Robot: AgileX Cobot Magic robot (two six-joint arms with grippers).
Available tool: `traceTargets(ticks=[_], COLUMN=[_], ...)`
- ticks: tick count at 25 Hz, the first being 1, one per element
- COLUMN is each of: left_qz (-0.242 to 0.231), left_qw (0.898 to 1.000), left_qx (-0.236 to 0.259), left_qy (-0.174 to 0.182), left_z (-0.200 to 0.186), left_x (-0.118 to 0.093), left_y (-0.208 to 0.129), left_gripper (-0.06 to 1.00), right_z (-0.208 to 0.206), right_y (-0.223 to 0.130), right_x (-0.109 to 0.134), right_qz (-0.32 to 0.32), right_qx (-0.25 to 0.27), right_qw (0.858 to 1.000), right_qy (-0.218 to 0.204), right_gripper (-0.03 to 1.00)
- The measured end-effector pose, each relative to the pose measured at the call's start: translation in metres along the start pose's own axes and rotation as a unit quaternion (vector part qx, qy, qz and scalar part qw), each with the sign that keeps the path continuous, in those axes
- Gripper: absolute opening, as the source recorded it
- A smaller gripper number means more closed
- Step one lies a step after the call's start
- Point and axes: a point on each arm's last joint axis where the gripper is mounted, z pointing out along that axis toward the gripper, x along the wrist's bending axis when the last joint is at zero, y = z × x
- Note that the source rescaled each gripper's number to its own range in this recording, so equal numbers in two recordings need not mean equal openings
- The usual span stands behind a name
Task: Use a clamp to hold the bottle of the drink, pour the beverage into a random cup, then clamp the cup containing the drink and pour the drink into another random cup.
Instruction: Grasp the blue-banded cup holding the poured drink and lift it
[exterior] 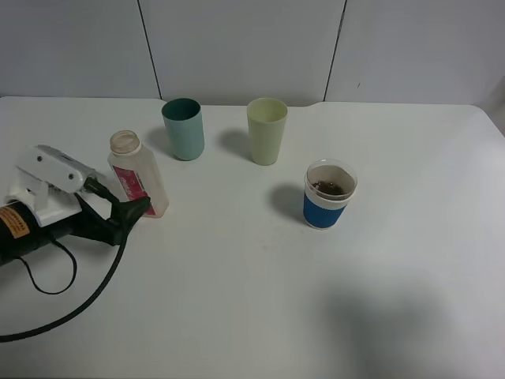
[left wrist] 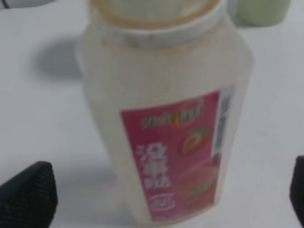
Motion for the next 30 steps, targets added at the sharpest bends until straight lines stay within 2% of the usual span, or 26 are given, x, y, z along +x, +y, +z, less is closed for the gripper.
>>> traceTargets(ticks=[6, 7, 11, 13, 17, 21, 24, 27, 30], left_qz=[-0.031, -0.031, -0.066, -0.078, -0.083, -0.088, -0.077, -0.056, -0.049], left_qw=[0.996, 0.996, 0.983, 0.977, 0.975, 0.975, 0.98, 0.98, 0.976], left_qx=[-0.047, -0.047, -0.11, -0.138, -0.151, -0.151, -0.123, -0.09, -0.058], left_qy=[0.069, 0.069, 0.129, 0.144, 0.142, 0.134, 0.139, 0.166, 0.204], left_z=[-0.027, -0.027, -0.048, -0.057, -0.065, -0.077, -0.095, -0.117, -0.142], left_x=[0.008, 0.008, 0.019, 0.022, 0.022, 0.021, 0.024, 0.03, 0.035], left_y=[0.017, 0.017, 0.044, 0.059, 0.076, 0.102, 0.127, 0.143, 0.155], left_gripper=[1.0, 1.0, 1.0, 1.0, 1.0, 1.0, 1.0, 1.0, 1.0], right_z=[0.0, 0.0, 0.0, 0.0, 0.0, 0.0, 0.0, 0.0, 0.0], right_y=[0.0, 0.0, 0.0, 0.0, 0.0, 0.0, 0.0, 0.0, 0.0], right_x=[0.0, 0.0, 0.0, 0.0, 0.0, 0.0, 0.0, 0.0, 0.0], right_qz=[0.0, 0.0, 0.0, 0.0, 0.0, 0.0, 0.0, 0.0, 0.0], right_qx=[0.0, 0.0, 0.0, 0.0, 0.0, 0.0, 0.0, 0.0, 0.0], right_qw=[1.0, 1.0, 1.0, 1.0, 1.0, 1.0, 1.0, 1.0, 1.0], right_qy=[0.0, 0.0, 0.0, 0.0, 0.0, 0.0, 0.0, 0.0, 0.0], right_gripper=[0.89, 0.89, 0.89, 0.89, 0.89, 0.89, 0.89, 0.89, 0.89])
